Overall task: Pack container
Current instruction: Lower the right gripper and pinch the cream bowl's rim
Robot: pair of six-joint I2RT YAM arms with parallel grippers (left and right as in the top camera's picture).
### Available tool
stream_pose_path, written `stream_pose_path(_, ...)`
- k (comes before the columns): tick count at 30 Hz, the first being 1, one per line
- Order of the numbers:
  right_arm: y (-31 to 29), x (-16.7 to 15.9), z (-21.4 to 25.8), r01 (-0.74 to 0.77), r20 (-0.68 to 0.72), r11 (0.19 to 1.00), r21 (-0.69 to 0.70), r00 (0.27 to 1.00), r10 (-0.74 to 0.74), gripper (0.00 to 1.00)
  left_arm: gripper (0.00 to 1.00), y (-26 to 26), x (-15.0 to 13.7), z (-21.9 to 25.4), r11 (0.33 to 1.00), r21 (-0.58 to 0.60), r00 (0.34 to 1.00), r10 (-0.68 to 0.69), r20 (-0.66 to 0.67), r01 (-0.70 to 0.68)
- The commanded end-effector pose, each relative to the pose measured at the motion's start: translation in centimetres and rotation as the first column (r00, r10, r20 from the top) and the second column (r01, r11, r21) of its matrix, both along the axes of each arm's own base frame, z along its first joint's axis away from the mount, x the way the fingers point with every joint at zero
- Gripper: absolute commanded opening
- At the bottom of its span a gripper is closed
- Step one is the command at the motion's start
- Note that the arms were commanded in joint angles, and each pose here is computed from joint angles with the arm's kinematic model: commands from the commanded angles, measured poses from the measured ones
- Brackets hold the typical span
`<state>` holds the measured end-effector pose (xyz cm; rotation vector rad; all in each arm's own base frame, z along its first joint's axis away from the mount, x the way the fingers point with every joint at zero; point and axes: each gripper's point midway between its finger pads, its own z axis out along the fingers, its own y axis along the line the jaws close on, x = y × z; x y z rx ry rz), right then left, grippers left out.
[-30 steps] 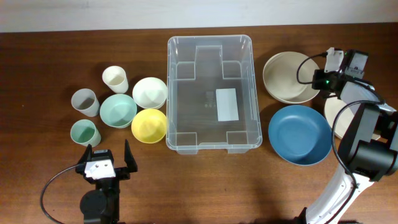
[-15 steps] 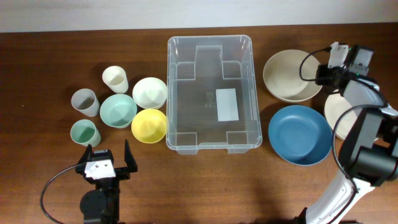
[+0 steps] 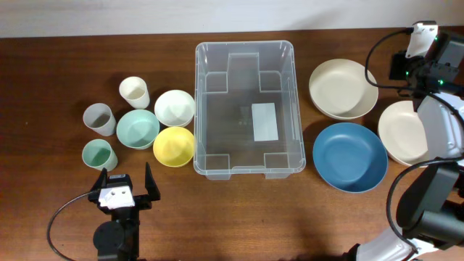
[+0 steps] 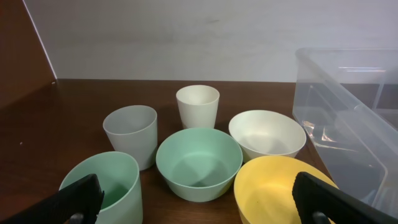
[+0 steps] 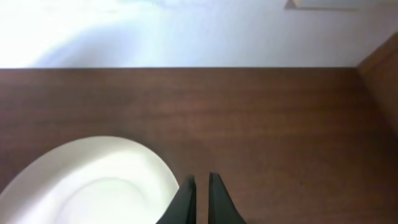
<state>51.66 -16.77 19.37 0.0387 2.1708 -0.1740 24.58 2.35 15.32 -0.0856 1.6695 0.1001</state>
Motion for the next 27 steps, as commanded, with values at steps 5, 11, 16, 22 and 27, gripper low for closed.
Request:
stream_pose_path(5, -0.2, 1.5, -7.1, 0.007, -0.102, 0.999, 0.052, 0.995, -0.001, 0.97, 1.0, -0.2, 0.0, -0.1, 1.0, 0.015, 1.0, -0.009, 0.002, 0.009)
stream_pose_path(11, 0.6, 1.9, -11.0, -0.026, -0.148, 0.994, 0.103, 0.988, 0.041, 1.0, 1.0, -0.2, 0.0, 0.0, 1.0, 0.015, 1.0, -0.009, 0.002, 0.009)
stream_pose_path(16, 2.6, 2.6, -13.2, -0.07, -0.167, 0.989, 0.128, 0.982, 0.091, 1.0, 1.0, -0.2, 0.0, 0.0, 1.0, 0.015, 1.0, -0.009, 0.002, 0.009)
stream_pose_path(22, 4.2, 2.9, -15.1, -0.075, -0.207, 0.992, 0.104, 0.974, 0.096, 0.94, 1.0, -0.2, 0.0, 0.0, 1.0, 0.015, 1.0, -0.009, 0.002, 0.009)
stream_pose_path(27, 2.8, 2.1, -15.7, -0.02, -0.251, 0.997, 0.068, 0.967, 0.037, 0.69, 1.0, -0.2, 0.0, -0.1, 1.0, 0.015, 1.0, -0.009, 0.002, 0.009)
